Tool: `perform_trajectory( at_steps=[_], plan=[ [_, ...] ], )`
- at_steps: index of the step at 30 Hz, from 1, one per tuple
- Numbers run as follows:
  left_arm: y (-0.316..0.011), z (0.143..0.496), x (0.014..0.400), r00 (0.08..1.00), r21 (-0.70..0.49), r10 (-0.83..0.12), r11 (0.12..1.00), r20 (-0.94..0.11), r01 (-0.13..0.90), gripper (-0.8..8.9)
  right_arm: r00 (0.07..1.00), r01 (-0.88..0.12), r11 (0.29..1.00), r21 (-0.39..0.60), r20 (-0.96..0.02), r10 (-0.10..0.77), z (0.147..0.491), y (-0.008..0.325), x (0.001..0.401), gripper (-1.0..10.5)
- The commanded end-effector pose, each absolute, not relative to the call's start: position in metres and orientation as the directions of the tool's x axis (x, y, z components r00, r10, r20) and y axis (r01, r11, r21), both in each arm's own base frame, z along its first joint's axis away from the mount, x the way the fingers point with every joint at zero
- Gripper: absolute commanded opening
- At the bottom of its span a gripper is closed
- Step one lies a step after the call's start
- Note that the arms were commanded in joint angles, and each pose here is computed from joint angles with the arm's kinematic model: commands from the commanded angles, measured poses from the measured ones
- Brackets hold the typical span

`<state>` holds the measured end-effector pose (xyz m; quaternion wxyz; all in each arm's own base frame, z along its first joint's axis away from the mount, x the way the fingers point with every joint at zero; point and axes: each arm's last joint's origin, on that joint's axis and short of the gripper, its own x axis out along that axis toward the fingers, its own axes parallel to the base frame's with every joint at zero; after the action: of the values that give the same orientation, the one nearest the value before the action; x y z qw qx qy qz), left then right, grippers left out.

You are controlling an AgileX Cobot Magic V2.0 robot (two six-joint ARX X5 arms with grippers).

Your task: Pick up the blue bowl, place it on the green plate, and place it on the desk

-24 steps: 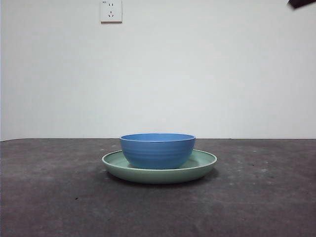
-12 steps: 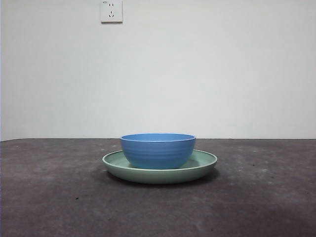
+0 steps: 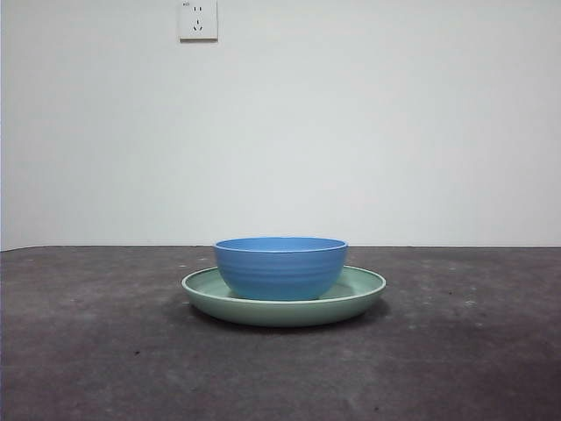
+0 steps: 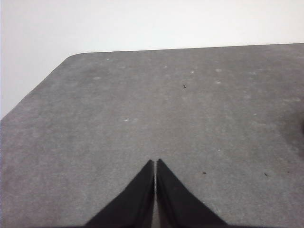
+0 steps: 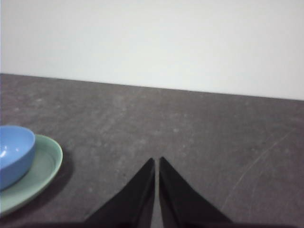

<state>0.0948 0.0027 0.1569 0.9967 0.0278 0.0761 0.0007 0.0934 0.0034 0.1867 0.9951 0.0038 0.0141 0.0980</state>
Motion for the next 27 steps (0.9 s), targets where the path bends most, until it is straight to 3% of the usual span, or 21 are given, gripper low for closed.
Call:
perform_trajectory(
  at_steps=[1, 12, 27],
  plan=[
    [0.003, 0.149, 0.096, 0.984, 0.051, 0.002, 0.999, -0.178, 0.007, 0.08, 0.982, -0.190, 0.982, 0.020, -0.020, 0.190, 0.177, 0.003, 0.094, 0.1],
    [0.003, 0.149, 0.096, 0.984, 0.051, 0.002, 0.999, -0.178, 0.007, 0.08, 0.970, -0.180, 0.980, 0.086, -0.150, 0.191, 0.151, 0.003, 0.096, 0.1],
    [0.003, 0.149, 0.096, 0.984, 0.051, 0.002, 0.999, -0.178, 0.007, 0.08, 0.969, -0.183, 0.977, 0.112, -0.145, 0.199, 0.152, 0.003, 0.096, 0.1]
  ],
)
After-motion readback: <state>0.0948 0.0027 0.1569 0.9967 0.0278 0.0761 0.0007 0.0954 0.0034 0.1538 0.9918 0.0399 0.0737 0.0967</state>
